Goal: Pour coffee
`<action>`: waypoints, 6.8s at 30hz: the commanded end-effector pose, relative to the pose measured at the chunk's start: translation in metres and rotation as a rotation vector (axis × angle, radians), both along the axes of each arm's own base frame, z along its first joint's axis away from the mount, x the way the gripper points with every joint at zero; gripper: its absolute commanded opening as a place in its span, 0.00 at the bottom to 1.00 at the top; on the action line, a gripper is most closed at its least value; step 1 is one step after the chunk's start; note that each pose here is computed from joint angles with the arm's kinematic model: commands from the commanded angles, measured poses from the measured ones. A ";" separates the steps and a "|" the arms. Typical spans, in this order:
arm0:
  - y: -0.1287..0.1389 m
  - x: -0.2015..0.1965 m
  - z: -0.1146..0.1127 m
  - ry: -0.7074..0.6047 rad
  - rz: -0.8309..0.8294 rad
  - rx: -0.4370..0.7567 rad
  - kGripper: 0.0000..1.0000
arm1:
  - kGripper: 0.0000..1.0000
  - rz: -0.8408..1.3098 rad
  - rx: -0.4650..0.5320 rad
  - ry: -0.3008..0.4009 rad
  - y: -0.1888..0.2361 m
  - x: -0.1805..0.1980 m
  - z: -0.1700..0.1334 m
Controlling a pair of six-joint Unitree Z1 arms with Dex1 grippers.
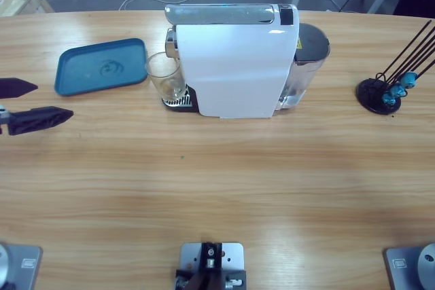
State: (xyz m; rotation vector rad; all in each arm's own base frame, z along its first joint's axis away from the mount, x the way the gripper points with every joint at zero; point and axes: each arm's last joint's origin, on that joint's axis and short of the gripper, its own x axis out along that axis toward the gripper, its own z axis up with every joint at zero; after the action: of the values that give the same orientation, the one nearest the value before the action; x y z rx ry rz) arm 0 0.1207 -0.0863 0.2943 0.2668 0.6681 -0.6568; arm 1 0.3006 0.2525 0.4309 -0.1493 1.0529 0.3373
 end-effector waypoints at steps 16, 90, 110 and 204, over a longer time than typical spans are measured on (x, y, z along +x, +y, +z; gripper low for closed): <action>-0.015 0.014 -0.005 0.055 -0.054 -0.006 0.99 | 1.00 0.127 0.274 -0.283 -0.123 -0.161 -0.063; -0.023 0.002 -0.020 -0.103 -0.371 0.049 0.99 | 0.98 0.218 0.330 -0.469 -0.172 -0.212 -0.087; -0.058 0.107 -0.068 -0.248 -0.606 -0.092 0.99 | 1.00 0.200 0.286 -0.405 -0.193 -0.233 -0.095; -0.103 0.173 -0.127 -0.231 -0.590 -0.101 0.00 | 1.00 0.180 0.314 -0.362 -0.181 -0.223 -0.124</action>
State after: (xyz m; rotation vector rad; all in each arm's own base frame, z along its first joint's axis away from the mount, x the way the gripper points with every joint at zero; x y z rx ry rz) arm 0 0.2987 -0.1836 0.1863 0.4419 0.2520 -1.1867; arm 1 0.0776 0.0688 0.3186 -0.0114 0.5748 0.6019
